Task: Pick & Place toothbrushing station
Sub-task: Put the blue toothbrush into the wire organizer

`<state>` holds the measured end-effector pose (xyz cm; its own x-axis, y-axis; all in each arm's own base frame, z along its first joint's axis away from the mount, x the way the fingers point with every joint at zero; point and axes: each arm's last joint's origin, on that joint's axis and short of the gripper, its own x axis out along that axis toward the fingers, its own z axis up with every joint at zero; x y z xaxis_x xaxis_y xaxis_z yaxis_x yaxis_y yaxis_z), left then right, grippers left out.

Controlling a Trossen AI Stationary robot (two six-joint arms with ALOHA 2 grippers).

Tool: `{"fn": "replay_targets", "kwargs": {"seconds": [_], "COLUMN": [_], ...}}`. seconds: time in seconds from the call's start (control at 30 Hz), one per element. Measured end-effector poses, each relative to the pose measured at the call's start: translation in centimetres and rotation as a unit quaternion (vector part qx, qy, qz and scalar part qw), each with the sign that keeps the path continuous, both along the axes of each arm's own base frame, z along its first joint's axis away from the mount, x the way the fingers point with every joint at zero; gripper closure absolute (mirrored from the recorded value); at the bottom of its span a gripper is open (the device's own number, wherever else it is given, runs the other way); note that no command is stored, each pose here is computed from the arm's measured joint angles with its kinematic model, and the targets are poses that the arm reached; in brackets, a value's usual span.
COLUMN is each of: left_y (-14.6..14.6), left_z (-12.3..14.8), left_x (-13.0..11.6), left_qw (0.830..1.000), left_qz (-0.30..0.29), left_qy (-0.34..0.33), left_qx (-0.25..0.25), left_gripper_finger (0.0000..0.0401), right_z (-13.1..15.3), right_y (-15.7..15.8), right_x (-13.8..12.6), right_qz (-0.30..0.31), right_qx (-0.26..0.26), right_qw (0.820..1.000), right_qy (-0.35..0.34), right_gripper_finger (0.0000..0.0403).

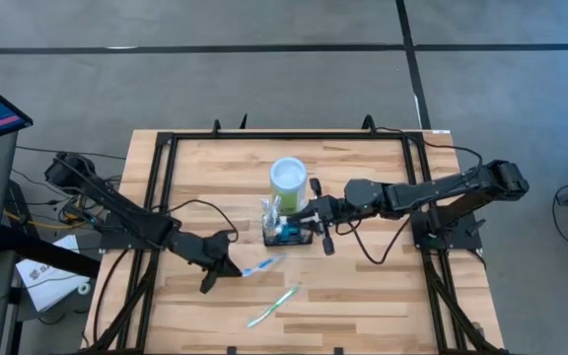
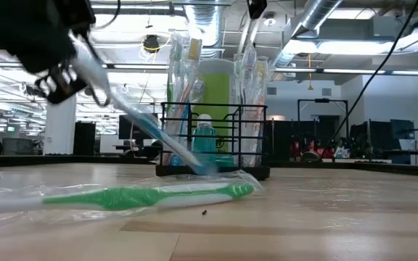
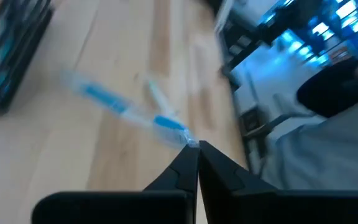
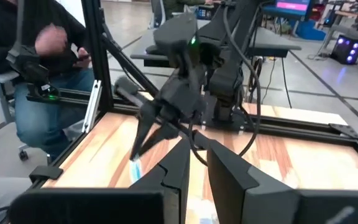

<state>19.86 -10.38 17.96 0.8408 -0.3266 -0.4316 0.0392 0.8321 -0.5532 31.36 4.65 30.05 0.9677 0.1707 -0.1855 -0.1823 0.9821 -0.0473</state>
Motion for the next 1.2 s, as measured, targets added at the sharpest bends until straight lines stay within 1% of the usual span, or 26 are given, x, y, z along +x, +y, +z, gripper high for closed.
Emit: {"fn": "replay_targets", "kwargs": {"seconds": [0.27, 0.53, 0.63, 0.83, 0.97, 1.07, 1.2], "left_y": [-0.6, 0.0, 0.4, 1.0, 1.2, 1.4, 1.7], "left_z": [4.2, 6.8, 7.5, 9.7, 11.1, 11.8, 12.2], "left_x": [1.4, 2.7, 3.2, 3.9, 4.3, 4.5, 4.6], "left_qw": [0.997, 0.994, 0.993, 0.987, 0.984, 0.982, 0.981], "left_qz": [-0.012, 0.011, 0.023, 0.04, 0.045, 0.048, 0.054], "left_qy": [-0.07, -0.108, -0.119, -0.151, -0.173, -0.181, -0.186], "left_qx": [-0.006, -0.013, -0.016, -0.025, -0.026, -0.029, -0.03], "left_gripper_finger": [0.0401, 0.0401, 0.0401, 0.0401, 0.0401, 0.0401, 0.0401], "right_z": [-0.2, -0.3, -0.3, -0.3, -0.2, 0.4, 1.1], "right_y": [0.9, 2.1, 2.4, 2.7, 2.8, 3.0, 3.7], "right_x": [-0.2, -0.4, -0.5, -0.6, -0.6, -0.5, -0.6], "right_qz": [0.018, 0.044, 0.049, 0.036, 0.026, 0.015, 0.026], "right_qx": [-0.023, -0.055, -0.066, -0.088, -0.092, -0.098, -0.121], "right_qw": [1.0, 0.998, 0.997, 0.995, 0.995, 0.995, 0.992], "right_qy": [0.005, 0.004, 0.002, 0.0, 0.001, 0.009, 0.003], "right_gripper_finger": [0.0355, 0.0349, 0.0336, 0.0303, 0.0281, 0.0265, 0.0242]}}
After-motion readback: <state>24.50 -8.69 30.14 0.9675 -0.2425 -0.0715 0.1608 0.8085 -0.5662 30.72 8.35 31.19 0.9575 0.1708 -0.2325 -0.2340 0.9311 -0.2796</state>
